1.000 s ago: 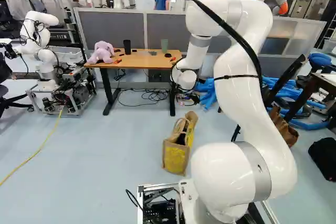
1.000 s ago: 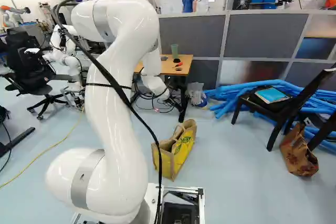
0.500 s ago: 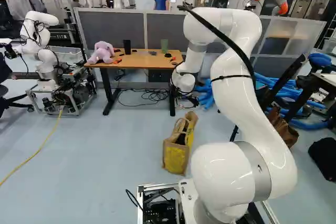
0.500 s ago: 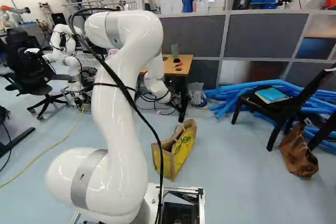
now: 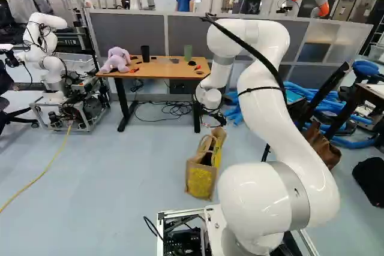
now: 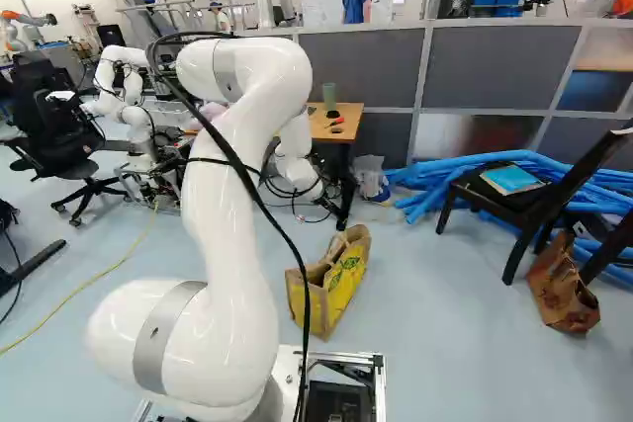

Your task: Pick up the bag on the ground and place it on the table

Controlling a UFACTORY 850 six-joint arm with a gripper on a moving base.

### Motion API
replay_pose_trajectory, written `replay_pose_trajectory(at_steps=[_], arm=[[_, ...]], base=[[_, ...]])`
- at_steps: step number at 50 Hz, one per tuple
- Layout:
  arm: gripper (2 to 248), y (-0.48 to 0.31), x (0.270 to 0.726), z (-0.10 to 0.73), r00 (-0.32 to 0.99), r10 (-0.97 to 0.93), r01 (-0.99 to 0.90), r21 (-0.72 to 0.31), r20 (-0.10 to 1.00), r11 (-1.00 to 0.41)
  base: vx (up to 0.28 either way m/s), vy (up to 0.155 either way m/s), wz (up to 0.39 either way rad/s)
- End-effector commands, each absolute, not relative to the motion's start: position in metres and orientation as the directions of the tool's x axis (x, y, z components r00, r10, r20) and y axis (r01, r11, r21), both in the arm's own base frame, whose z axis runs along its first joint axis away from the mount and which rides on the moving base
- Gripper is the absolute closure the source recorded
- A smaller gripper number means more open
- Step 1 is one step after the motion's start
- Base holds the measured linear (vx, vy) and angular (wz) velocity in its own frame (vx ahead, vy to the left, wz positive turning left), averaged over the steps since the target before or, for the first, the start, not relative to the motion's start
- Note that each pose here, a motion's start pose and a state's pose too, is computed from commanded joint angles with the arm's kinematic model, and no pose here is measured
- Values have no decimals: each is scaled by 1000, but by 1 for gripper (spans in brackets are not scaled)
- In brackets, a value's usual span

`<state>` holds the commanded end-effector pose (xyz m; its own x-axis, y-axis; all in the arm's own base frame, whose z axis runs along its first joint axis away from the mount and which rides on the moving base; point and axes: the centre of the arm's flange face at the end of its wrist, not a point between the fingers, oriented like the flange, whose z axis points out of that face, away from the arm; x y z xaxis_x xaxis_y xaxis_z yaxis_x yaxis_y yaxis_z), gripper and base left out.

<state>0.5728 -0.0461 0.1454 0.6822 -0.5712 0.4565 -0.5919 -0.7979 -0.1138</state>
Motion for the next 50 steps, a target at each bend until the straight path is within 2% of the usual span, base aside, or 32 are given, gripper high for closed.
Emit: replay_pose_trajectory(at_steps=[50], arm=[[3, -55, 583, 74, 699, -583, -609, -81, 414, -789]], base=[[0, 0, 0]])
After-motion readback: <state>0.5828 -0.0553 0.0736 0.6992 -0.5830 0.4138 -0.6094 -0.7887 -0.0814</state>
